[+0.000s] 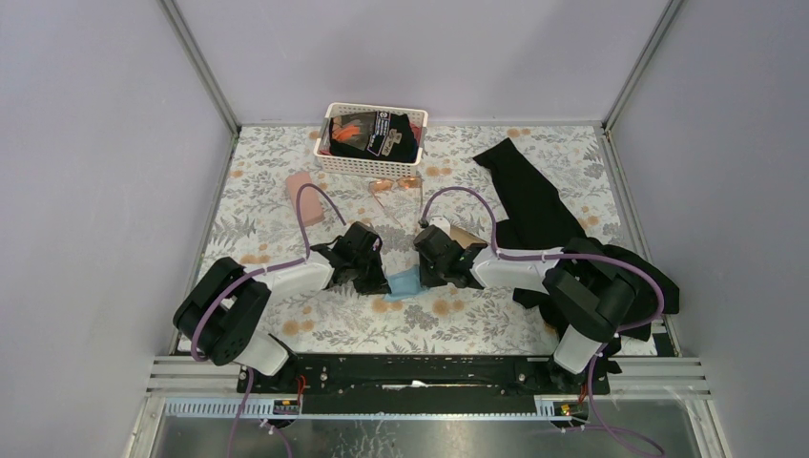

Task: Organize the sunglasses
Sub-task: Pick up the glasses cleaning cloth from the center of the board, then place the glasses cleaning cloth in the sunglasses case.

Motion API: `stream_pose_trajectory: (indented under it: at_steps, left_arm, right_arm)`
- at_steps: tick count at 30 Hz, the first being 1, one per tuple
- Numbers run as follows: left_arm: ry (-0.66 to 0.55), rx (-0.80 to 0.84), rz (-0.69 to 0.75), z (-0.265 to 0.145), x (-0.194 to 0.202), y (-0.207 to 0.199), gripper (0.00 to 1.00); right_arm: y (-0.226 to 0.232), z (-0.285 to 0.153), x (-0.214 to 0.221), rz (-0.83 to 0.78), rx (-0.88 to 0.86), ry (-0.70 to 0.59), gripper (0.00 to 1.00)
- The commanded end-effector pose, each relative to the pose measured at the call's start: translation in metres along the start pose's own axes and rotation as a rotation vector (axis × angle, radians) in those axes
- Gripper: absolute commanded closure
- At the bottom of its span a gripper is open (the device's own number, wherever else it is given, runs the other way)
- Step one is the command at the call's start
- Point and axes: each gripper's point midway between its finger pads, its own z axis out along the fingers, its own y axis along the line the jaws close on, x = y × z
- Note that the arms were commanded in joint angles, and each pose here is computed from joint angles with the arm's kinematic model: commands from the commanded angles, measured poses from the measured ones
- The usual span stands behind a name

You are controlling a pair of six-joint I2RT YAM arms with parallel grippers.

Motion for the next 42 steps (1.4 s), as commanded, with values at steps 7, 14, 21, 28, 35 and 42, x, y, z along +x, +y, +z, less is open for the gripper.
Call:
stream_pose_trajectory:
  at_steps: [7,14,21,28,35,42]
  left_arm:
    - [-0.021,0.034,0.052,-0.022,-0.011,-0.02,1.0]
    - [-0.009,0.166,0.12,-0.034,-0.031,-0.077,1.0]
    - [0.018,0.266,0.22,-0.029,-0.05,-0.136,1.0]
    - [0.052,0.313,0.285,-0.009,-0.067,-0.17,1.0]
    - [0.125,0.333,0.324,0.019,-0.069,-0.182,1.0]
    - [0.165,0.296,0.346,0.035,-0.067,-0.173,1.0]
  right_arm:
    - [0.006,-0.034,-0.024,0.016,-0.002,-0.071,1.0]
    - [-0.001,-0.068,-0.049,0.036,0.024,-0.181,1.0]
    - [-0.026,-0.104,-0.073,0.042,0.128,-0.311,1.0]
    - [-0.057,-0.12,-0.085,0.071,0.192,-0.358,1.0]
    - [-0.084,-0.116,-0.082,0.123,0.231,-0.334,1.0]
    - [-0.096,-0.104,-0.071,0.143,0.237,-0.289,1.0]
